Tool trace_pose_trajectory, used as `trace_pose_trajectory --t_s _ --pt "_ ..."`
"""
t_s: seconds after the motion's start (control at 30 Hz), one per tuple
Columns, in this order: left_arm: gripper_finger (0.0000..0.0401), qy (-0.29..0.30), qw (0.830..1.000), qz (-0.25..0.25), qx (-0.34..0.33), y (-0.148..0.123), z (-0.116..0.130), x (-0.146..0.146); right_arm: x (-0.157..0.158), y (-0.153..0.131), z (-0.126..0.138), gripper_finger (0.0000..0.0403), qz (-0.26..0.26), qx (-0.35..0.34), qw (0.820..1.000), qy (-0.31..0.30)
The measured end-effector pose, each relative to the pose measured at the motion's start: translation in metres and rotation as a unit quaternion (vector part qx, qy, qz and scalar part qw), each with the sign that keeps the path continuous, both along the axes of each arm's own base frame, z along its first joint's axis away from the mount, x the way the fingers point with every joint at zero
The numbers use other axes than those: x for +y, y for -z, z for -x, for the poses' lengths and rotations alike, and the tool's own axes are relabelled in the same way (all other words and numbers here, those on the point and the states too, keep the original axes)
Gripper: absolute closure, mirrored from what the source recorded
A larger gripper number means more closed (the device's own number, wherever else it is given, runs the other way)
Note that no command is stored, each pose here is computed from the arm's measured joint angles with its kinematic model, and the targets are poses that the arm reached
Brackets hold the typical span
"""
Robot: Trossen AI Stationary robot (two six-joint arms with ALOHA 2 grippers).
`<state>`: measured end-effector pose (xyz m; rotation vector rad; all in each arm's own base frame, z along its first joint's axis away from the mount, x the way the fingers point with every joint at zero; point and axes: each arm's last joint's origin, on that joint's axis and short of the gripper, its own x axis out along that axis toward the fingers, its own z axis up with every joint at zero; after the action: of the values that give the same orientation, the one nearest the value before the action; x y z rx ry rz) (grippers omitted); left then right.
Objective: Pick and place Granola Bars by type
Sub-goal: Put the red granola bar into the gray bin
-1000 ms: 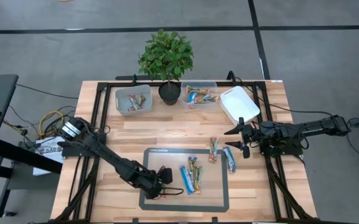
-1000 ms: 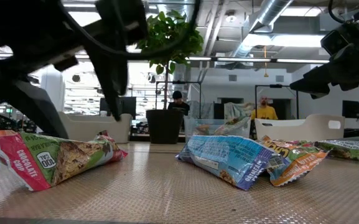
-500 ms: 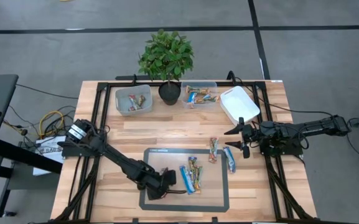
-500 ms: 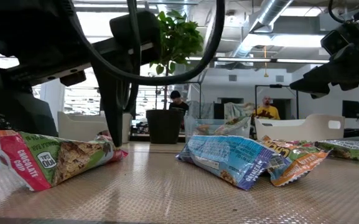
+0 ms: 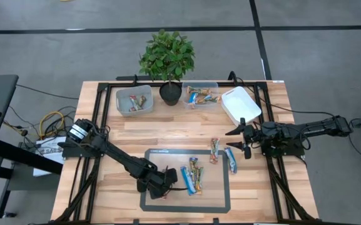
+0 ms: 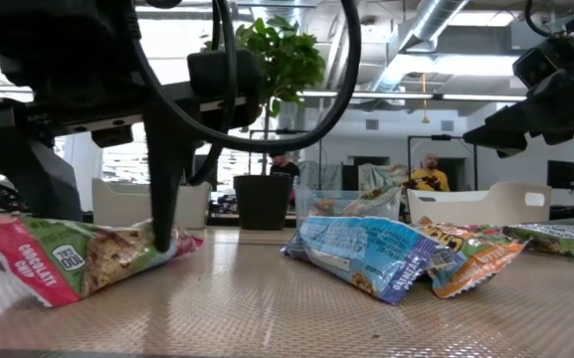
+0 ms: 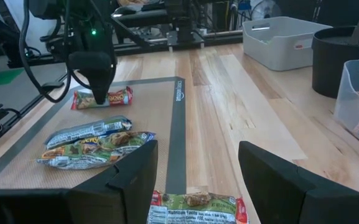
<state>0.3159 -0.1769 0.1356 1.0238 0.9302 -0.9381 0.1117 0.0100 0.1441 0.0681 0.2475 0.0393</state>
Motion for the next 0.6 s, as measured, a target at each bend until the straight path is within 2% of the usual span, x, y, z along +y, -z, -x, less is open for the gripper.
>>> trace_pose_trajectory --t_s 0.3,0.5,0.6 --pt "0.0300 -0.018 1.000 0.002 0.002 0.001 0.001 -0.001 0.000 0.000 0.000 0.0184 0.000 0.000 1.000 0.000" --pt "0.0338 -0.044 0.998 -0.030 -0.026 -0.005 -0.003 -0.001 0.000 0.000 0.000 0.0184 0.000 0.000 1.000 0.000" --pt "0.0348 -0.086 0.992 -0.058 -0.071 -0.017 -0.013 0.001 0.000 0.000 0.000 0.0184 0.000 0.000 1.000 0.000"
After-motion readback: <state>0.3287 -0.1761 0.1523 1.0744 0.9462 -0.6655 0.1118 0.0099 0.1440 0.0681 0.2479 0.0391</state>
